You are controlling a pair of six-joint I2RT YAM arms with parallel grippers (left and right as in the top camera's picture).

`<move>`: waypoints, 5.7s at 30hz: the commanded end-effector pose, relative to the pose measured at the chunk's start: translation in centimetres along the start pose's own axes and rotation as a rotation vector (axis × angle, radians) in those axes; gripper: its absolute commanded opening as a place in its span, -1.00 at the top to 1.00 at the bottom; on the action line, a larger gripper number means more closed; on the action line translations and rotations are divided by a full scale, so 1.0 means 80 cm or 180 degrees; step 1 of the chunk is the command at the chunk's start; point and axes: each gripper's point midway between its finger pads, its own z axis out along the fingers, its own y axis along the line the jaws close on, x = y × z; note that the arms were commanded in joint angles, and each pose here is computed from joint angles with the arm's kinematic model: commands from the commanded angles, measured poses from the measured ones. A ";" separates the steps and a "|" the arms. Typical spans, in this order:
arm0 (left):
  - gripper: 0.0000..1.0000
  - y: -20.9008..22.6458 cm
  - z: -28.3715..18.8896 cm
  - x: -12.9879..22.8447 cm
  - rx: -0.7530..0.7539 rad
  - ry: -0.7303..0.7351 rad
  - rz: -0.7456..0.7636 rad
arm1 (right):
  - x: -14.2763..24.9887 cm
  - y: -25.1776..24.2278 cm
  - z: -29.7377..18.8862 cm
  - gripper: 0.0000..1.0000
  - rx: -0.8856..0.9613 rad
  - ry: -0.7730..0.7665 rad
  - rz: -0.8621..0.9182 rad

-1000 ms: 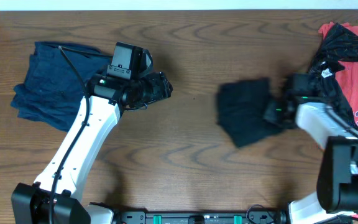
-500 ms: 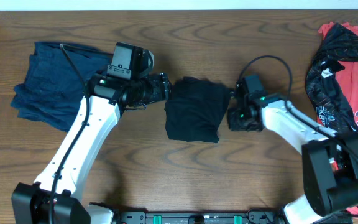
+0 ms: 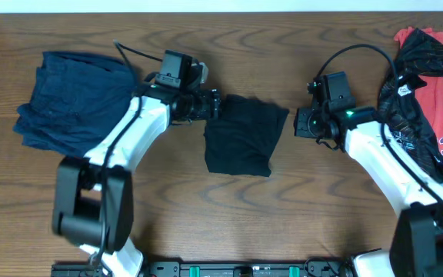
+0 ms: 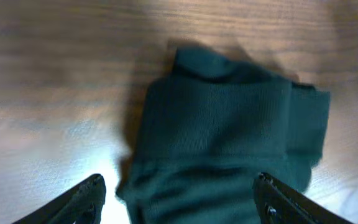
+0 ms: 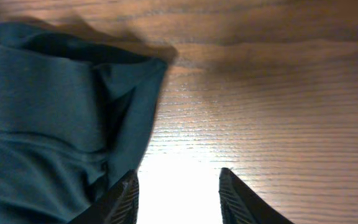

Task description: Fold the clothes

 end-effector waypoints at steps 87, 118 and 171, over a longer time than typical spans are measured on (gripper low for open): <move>0.20 -0.102 0.057 -0.032 0.0877 -0.0415 0.0598 | 0.000 0.048 0.050 0.07 -0.0551 0.0152 0.0277; 0.04 -0.043 0.062 0.084 0.0192 0.0791 0.0058 | -0.002 0.038 0.022 0.97 -0.0443 0.0096 0.0332; -0.78 -0.126 0.077 0.027 0.0682 -0.0009 0.0704 | 0.042 -0.142 0.038 0.65 0.1742 -0.0031 -0.0385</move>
